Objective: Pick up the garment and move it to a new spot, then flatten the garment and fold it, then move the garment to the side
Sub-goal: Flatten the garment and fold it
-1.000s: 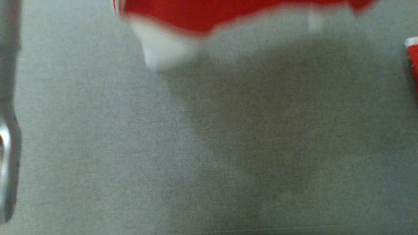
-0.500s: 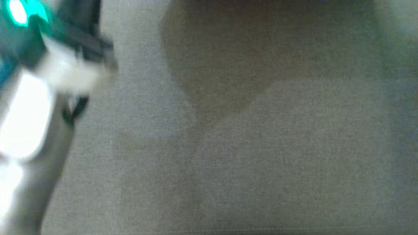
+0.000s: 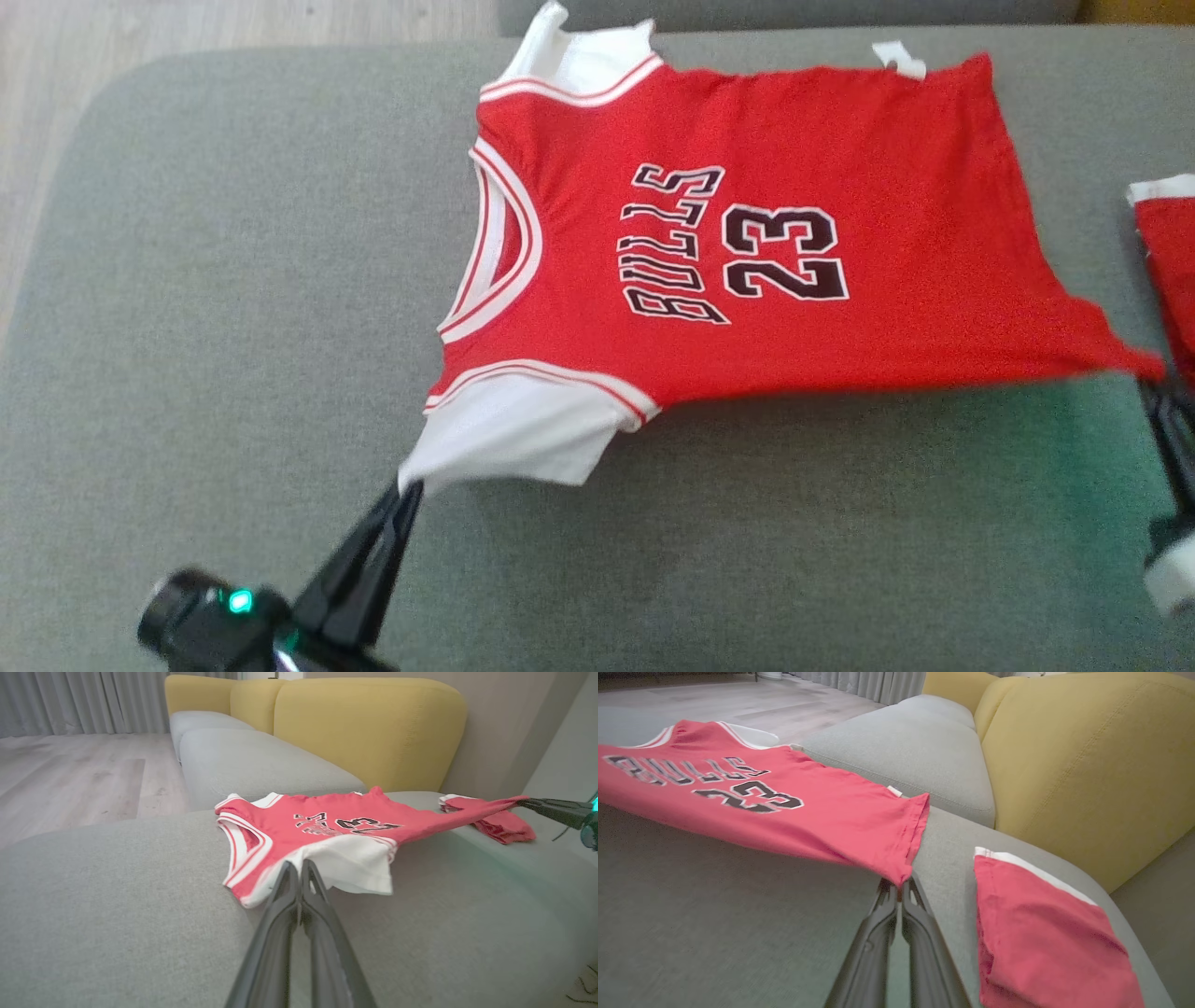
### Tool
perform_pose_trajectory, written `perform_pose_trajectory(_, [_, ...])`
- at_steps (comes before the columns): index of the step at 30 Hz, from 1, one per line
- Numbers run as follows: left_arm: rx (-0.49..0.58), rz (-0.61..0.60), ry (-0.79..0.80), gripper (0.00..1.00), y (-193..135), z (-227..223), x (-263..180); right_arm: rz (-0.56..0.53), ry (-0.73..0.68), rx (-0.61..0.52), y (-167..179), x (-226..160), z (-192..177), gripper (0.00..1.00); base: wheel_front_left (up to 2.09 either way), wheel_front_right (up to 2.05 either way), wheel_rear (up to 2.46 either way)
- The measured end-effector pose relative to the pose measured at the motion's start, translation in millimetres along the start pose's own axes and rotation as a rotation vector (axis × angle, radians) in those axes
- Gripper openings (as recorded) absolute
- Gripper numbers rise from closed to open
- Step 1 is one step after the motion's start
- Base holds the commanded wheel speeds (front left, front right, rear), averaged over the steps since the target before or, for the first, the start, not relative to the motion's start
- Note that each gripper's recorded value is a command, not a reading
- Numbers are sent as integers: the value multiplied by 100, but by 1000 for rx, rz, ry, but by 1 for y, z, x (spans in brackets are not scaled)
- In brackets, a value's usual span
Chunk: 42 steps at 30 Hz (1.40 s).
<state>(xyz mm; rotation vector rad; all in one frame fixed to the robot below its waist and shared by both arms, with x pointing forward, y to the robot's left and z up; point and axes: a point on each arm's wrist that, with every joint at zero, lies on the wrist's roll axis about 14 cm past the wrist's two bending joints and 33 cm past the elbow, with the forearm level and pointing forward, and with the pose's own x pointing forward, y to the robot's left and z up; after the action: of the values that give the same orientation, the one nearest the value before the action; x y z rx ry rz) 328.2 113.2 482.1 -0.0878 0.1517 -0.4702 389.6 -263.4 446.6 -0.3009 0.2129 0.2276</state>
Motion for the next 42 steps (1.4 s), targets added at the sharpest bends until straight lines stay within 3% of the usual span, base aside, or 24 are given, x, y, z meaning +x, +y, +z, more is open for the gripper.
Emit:
perform_pose_trajectory(4, [-53, -1, 33, 0, -13, 0, -20, 12, 31, 33, 14, -25, -8, 0, 0, 0, 0])
perform_pose_trajectory(9, [-44, 3, 9, 0, -5, 11, -5, -5, 48, 73, 12, -21, -7, 0, 0, 0, 0])
perform_pose_trajectory(17, [18, -41, -103, 0, 26, 45, 79, 0, 54, 121, 9, 27, -4, 0, 0, 0, 0])
perform_pose_trajectory(30, [36, -68, -121, 0, 62, 42, 189, -2, 119, 128, -2, 98, -26, 0, 0, 0, 0])
perform_pose_trajectory(31, [37, -63, -120, 11, 65, 40, 195, -5, 115, 137, -3, 102, -26, 0, 0, 0, 0])
perform_pose_trajectory(32, [37, -58, -113, 84, 67, 37, 199, -8, 108, 147, -3, 107, -26, 46, 0, 0, 0])
perform_pose_trajectory(33, [34, -52, -107, 100, 69, 33, 203, -13, 97, 154, -4, 110, -26, 100, 0, 0, 0])
perform_pose_trajectory(42, [13, 42, -53, 100, 76, -1, 190, -24, 69, 167, -1, 112, -24, 100, 0, 0, 0])
